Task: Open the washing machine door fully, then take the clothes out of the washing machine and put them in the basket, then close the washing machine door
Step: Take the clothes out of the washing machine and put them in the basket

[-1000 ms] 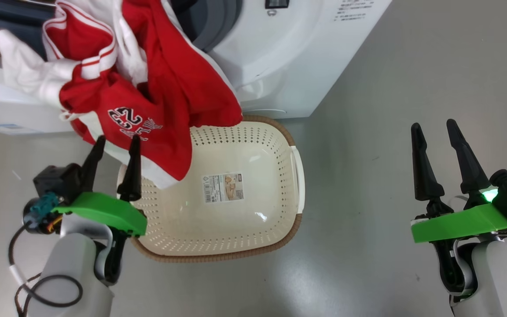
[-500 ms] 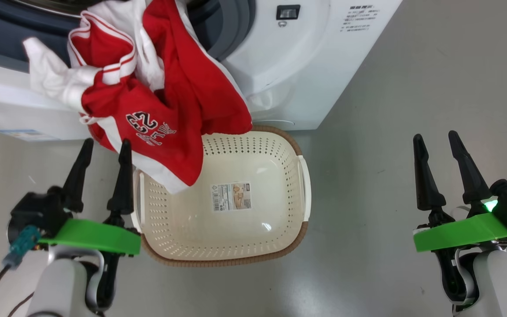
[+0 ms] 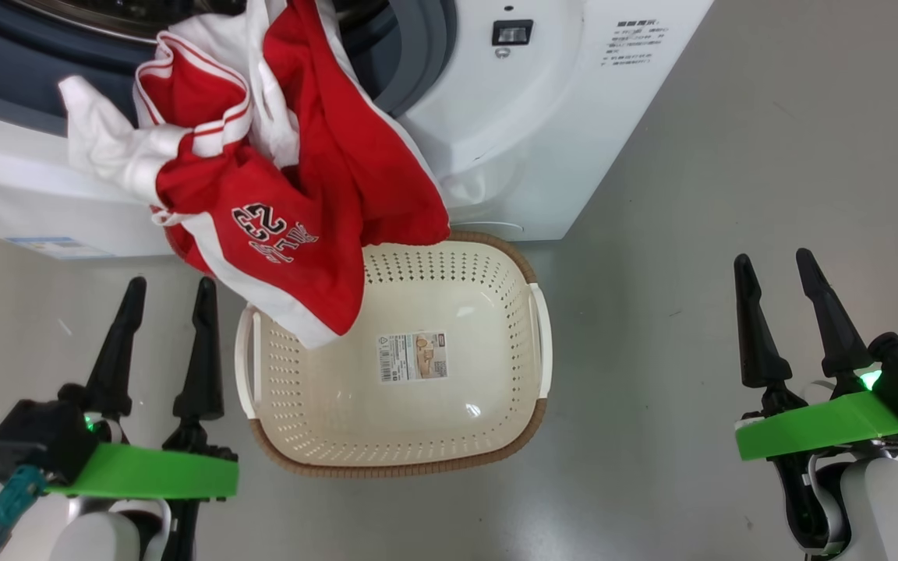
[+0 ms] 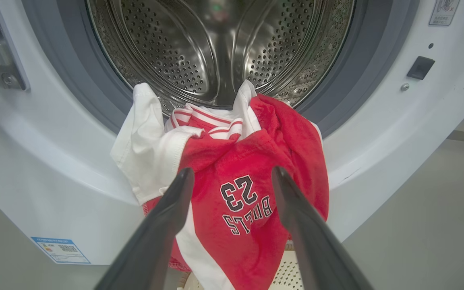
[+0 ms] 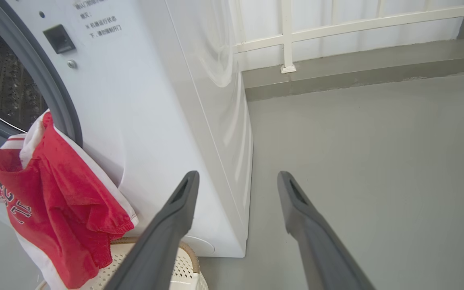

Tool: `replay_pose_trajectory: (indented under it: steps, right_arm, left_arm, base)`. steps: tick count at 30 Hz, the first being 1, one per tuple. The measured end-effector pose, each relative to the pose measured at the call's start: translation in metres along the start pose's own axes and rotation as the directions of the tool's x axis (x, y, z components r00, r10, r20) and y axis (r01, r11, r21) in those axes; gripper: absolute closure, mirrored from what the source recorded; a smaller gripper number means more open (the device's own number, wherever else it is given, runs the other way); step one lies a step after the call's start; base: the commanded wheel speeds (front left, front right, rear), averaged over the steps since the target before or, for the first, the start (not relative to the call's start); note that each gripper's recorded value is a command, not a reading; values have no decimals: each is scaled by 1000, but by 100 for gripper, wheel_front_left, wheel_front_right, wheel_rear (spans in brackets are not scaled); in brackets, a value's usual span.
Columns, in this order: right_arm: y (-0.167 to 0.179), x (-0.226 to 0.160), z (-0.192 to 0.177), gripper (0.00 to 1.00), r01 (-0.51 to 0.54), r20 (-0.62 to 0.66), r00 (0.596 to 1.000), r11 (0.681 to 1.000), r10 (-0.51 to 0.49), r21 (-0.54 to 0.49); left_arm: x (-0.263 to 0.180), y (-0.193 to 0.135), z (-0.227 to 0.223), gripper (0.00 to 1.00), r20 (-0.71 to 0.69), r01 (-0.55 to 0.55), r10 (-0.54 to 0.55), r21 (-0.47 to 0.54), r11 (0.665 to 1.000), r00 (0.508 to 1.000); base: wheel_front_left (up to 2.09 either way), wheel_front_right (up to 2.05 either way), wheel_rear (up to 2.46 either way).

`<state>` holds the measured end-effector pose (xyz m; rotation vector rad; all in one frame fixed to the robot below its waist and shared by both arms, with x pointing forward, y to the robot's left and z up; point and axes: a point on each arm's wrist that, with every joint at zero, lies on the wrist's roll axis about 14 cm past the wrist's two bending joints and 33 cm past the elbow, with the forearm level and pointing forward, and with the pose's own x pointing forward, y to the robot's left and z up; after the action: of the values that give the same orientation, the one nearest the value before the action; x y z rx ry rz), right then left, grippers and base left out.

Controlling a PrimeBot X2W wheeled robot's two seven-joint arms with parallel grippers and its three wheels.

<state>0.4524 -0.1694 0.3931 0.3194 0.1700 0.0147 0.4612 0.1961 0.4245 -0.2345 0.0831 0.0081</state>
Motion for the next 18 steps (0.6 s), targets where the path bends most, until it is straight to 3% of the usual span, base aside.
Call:
replay_pose_trajectory:
  steps: [18]
  right_arm:
    - [-3,-1,-1,0,9,-4,1000,1000,-9,-1]
  left_arm:
    - [-3,-3,4,0,16,4,-4,-11,1000,1000]
  base:
    - [0,0,0]
